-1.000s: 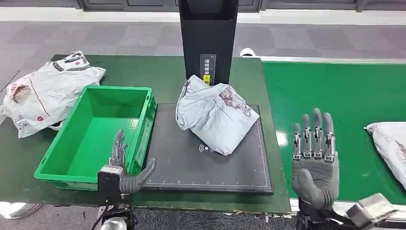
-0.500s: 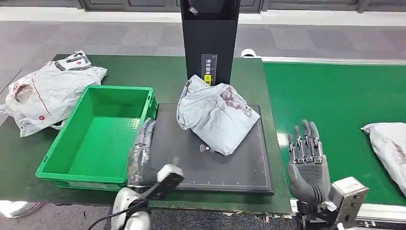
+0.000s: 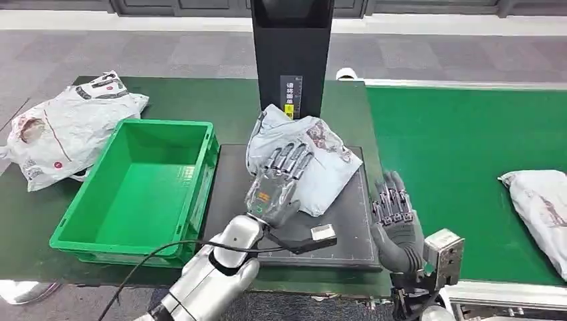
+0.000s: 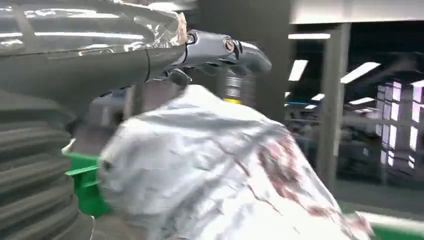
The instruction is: Moved the parcel from conveyor to table for the left to box.
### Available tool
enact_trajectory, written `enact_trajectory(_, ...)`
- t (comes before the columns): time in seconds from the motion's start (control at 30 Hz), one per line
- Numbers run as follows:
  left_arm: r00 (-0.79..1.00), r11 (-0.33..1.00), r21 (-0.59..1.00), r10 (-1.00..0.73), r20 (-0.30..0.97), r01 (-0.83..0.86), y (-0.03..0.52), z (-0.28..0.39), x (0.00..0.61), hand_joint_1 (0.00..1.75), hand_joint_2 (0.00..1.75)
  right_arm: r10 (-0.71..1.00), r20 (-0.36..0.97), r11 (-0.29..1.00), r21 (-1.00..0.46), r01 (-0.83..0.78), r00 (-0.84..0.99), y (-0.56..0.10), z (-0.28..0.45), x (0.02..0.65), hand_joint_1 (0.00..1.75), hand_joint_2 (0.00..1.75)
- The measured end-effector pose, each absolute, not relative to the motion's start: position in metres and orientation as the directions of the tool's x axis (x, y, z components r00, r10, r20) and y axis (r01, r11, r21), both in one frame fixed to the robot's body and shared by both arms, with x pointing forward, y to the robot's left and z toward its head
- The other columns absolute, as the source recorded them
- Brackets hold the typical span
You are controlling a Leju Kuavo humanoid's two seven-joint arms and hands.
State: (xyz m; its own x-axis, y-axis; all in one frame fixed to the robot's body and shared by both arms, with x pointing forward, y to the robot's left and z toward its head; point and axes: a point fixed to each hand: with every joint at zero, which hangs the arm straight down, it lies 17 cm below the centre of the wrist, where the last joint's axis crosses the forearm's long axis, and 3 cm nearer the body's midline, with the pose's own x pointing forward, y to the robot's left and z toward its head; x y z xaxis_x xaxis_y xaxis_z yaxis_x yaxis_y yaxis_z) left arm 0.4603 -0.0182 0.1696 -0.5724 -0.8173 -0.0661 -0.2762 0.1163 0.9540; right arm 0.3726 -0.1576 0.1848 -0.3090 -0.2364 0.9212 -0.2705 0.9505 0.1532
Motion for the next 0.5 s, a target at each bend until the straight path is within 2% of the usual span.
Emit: enact_trajectory(0.5,-0.560,-0.070,0.971,-0.806,-0.190,-0.228,-0.012,0.126,0.490,0.00,1.75,-0.252,0.927,0.939,0.165,-0.300,-0.277,-0.150,0.171,0.372,0.00,1.75)
